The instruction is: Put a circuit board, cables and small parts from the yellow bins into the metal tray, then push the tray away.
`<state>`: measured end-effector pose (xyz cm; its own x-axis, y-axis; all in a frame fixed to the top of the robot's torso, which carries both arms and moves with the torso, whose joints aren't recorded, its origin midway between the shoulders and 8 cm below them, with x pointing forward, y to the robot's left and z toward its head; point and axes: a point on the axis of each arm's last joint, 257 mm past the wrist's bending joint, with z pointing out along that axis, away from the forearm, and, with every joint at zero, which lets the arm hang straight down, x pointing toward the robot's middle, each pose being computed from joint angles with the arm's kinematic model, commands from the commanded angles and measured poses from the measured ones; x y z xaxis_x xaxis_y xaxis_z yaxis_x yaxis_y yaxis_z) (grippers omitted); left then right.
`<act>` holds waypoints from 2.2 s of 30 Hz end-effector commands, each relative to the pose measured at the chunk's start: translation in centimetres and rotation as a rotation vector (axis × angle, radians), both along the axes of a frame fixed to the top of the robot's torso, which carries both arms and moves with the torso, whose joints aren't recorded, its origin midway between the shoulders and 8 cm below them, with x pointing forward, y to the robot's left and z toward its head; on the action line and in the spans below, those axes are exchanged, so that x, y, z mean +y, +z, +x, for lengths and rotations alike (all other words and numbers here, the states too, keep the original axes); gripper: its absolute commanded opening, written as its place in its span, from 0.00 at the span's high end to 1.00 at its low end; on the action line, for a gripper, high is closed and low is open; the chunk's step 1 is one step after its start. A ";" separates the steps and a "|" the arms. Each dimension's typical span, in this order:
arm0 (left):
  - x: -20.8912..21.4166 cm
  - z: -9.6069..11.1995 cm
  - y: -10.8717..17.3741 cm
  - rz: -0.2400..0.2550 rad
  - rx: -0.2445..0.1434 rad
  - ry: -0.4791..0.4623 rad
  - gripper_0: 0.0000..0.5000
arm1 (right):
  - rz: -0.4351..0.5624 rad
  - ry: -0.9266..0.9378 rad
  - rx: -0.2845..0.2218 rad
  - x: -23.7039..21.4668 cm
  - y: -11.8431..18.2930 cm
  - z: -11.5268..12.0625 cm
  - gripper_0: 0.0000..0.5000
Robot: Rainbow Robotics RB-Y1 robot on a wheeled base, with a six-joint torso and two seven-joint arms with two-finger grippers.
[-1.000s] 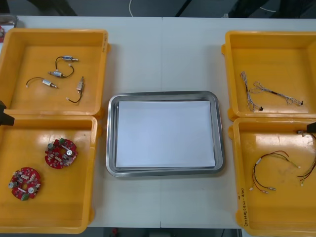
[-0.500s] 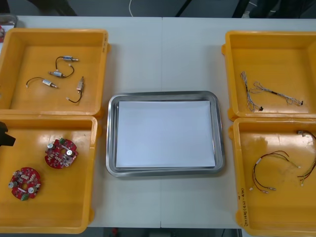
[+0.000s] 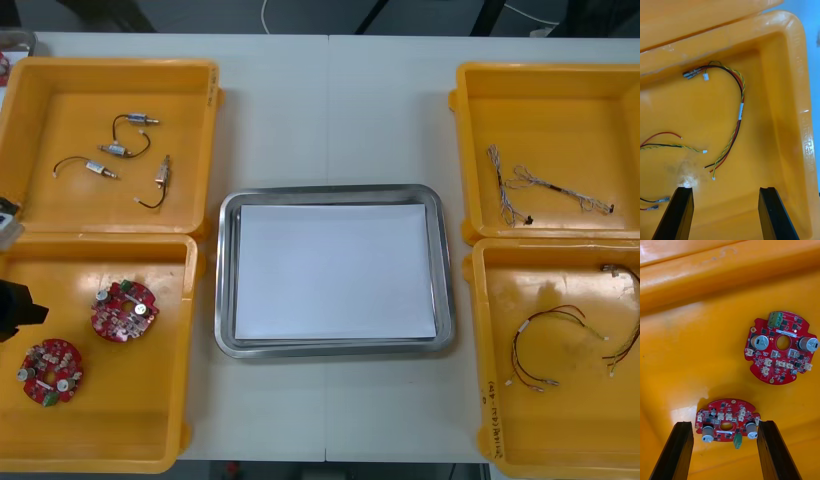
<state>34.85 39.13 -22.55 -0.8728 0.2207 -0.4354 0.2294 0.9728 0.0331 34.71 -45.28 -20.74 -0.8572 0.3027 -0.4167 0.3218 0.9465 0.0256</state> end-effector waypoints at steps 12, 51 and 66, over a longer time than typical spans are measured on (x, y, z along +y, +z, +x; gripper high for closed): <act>-2.4 -3.7 -4.5 0.037 0.026 -0.173 0.00 | -0.006 -0.089 -0.080 -4.0 -0.8 2.7 0.00; -2.2 -6.4 -10.9 0.067 0.036 -0.223 0.00 | 0.107 -0.130 -0.052 -2.6 -8.2 4.8 0.00; -1.8 -6.0 -11.7 0.073 0.019 -0.238 0.00 | 0.124 -0.142 -0.030 -2.1 -10.0 4.7 0.00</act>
